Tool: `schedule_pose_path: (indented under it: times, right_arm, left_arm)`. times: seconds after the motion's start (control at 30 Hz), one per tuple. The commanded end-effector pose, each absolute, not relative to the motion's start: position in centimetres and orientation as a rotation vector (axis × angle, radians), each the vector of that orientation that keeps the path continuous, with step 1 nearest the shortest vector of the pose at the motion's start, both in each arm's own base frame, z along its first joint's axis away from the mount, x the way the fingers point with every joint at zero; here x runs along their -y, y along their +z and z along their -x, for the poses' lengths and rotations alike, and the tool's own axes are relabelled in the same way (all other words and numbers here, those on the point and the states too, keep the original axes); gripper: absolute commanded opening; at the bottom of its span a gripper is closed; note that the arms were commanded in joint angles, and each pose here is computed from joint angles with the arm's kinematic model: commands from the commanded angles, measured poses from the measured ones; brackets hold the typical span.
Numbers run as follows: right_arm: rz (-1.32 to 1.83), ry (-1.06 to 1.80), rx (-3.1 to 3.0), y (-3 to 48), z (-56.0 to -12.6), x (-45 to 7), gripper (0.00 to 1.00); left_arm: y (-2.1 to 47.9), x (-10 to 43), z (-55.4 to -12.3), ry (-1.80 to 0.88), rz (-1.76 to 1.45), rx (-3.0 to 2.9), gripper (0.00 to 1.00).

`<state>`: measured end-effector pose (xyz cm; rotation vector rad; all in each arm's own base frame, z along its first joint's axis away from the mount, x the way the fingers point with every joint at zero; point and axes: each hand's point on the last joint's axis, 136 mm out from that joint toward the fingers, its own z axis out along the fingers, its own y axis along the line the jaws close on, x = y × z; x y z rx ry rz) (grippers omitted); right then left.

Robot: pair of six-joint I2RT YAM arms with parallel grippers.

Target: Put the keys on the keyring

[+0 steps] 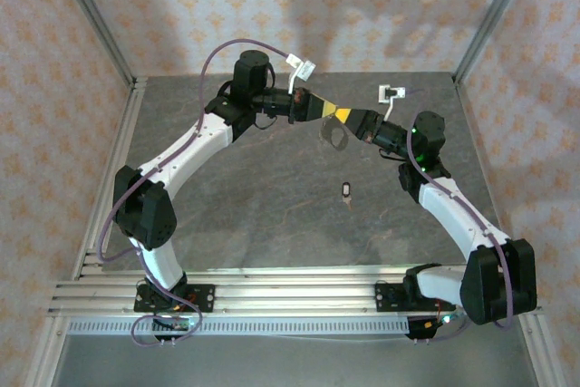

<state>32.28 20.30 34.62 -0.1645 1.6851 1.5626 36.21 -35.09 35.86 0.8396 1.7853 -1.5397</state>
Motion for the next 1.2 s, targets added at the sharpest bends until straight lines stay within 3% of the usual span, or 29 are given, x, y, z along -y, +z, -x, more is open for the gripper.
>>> schedule_pose_path:
  times: [0.0, 0.13, 0.2, 0.33, 0.47, 0.67, 1.17]
  right_arm:
    - [0.212, 1.551, -1.566, 37.9, -31.9, -20.2, 0.00]
    - [0.111, 1.554, -1.546, 37.7, -32.4, -19.5, 0.00]
    - [0.027, 1.544, -1.549, 36.9, -33.2, -19.0, 0.00]
    - [-0.068, 1.519, -1.504, 37.4, -32.8, -18.1, 0.00]
    - [-0.164, 1.489, -1.496, 37.0, -33.0, -17.7, 0.00]
    - [-0.287, 1.466, -1.479, 36.3, -33.5, -17.1, 0.00]
    - [-0.322, 1.503, -1.475, 35.8, -33.7, -17.8, 0.00]
  left_arm:
    - [36.9, 35.2, -35.7, -1.559, -0.898, -1.741, 0.00]
    - [37.1, 35.0, -36.3, -1.531, -0.827, -1.760, 0.00]
    - [37.3, 34.6, -37.0, -1.496, -0.739, -1.765, 0.12]
    - [38.3, 32.7, -39.1, -1.420, -0.442, -1.762, 0.47]
    - [38.1, 30.4, -40.1, -1.365, -0.174, -1.751, 0.57]
    - [38.0, 29.2, -39.5, -1.345, 0.021, -1.688, 0.56]
    - [37.7, 33.1, -39.4, -1.434, -0.008, -1.676, 0.46]
